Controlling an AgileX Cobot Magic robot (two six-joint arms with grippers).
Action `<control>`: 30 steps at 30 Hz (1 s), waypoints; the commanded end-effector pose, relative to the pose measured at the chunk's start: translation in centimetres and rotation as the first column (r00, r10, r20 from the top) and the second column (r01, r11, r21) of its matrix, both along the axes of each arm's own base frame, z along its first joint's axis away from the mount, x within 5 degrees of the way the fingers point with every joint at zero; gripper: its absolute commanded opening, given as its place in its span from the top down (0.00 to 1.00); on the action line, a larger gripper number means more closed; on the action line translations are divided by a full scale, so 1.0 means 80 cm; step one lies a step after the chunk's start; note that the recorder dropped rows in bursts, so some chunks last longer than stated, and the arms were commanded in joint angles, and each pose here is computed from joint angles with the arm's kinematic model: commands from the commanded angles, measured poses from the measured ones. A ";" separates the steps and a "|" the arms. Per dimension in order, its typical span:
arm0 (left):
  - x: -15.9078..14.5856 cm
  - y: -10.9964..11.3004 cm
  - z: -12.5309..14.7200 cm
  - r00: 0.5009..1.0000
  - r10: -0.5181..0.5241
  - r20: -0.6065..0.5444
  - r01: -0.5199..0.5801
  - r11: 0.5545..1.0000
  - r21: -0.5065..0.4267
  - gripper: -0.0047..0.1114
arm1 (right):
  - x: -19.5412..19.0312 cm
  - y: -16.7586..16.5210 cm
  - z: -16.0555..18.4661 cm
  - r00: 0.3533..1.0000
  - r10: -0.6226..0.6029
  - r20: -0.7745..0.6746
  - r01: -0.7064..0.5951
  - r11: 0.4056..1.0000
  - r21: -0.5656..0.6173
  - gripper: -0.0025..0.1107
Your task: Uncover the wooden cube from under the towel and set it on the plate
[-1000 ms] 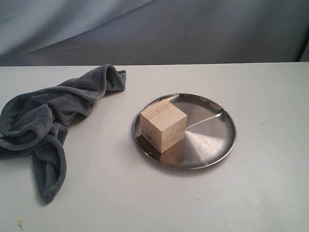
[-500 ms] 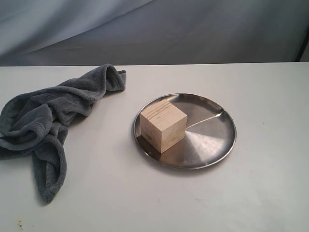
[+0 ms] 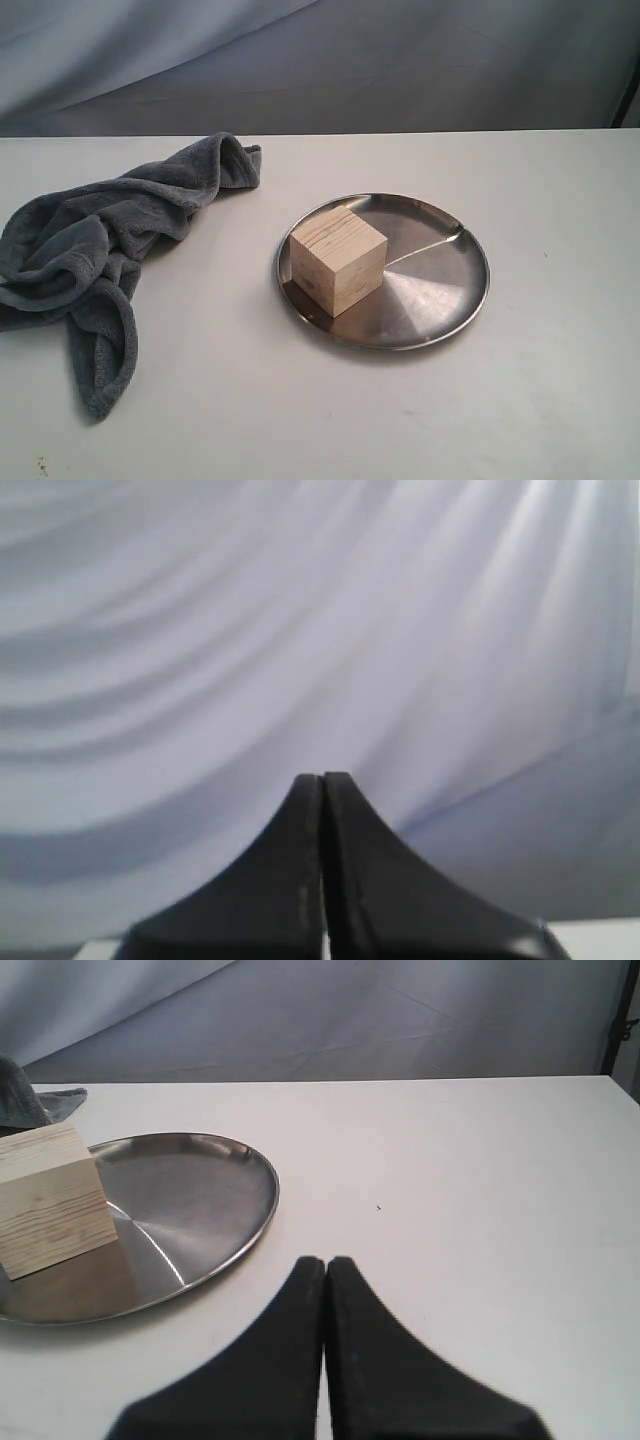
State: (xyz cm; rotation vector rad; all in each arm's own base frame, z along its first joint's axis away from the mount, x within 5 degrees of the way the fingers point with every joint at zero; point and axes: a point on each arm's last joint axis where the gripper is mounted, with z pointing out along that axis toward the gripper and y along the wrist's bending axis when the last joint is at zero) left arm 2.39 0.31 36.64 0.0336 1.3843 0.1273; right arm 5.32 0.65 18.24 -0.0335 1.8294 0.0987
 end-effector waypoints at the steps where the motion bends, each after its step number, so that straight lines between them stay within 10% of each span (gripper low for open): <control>1: -0.035 -0.001 -0.003 0.984 -0.010 0.181 0.007 1.000 0.016 0.96 | 0.000 0.000 -0.001 1.000 0.004 -0.002 -0.004 1.000 0.004 0.98; 30: 0.094 -0.004 -0.172 0.975 -0.056 -0.214 0.050 0.998 -0.034 0.96 | 0.000 0.000 -0.001 1.000 0.004 -0.002 -0.004 1.000 0.004 0.98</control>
